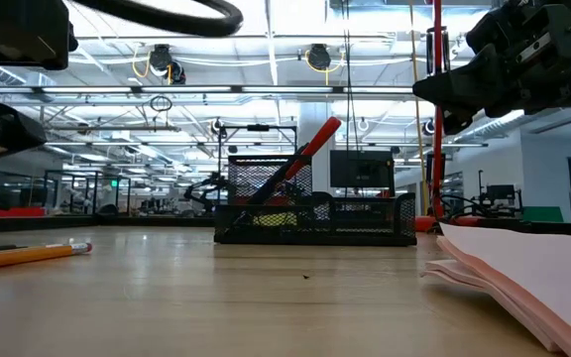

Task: Pick and place office supplies into organizer
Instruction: Put the black pen into the black desk organizer

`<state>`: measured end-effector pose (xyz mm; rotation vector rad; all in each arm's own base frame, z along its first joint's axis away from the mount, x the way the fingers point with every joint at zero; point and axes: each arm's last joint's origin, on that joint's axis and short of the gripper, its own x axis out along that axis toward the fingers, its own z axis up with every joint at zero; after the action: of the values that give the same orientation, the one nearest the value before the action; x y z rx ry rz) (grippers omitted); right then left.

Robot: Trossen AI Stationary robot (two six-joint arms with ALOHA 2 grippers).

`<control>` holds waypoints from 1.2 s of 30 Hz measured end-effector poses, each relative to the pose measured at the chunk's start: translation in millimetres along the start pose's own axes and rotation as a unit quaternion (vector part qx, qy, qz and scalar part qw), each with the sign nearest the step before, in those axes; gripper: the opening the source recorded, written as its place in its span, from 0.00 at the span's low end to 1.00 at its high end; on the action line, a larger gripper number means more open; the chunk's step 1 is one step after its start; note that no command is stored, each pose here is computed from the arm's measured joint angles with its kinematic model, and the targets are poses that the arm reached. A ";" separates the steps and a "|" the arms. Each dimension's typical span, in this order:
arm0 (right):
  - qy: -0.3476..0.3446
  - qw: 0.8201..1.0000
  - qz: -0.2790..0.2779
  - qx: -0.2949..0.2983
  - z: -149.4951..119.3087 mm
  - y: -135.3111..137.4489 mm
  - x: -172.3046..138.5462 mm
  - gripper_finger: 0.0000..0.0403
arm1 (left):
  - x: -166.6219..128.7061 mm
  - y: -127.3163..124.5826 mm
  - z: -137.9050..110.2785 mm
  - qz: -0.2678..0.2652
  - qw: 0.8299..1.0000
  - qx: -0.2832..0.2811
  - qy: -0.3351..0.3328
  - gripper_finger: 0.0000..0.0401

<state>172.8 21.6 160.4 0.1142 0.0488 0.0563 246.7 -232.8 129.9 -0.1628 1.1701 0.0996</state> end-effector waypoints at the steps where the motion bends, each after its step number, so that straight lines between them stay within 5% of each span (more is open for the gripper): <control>1: -0.001 1.000 0.000 0.000 0.1 0.0 0.0 0.01 | -1.1 -1.1 2.0 -0.009 1.000 0.002 -0.007 0.02; 7: -0.004 1.000 0.000 0.000 0.7 0.1 0.0 0.01 | -29.5 -21.0 25.4 -0.057 0.997 0.014 -0.052 0.01; 16: 0.000 1.000 0.000 0.000 0.0 0.0 0.1 0.01 | -33.4 -14.4 0.8 0.036 0.999 0.022 -0.008 0.01; 36: -0.004 1.000 0.000 0.000 0.8 0.1 0.1 0.01 | -20.4 -6.1 -14.3 0.055 0.998 -0.031 -0.029 0.01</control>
<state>173.0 21.6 161.2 0.1148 0.0413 0.0568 226.8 -241.2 143.7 -0.1506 1.1181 0.2362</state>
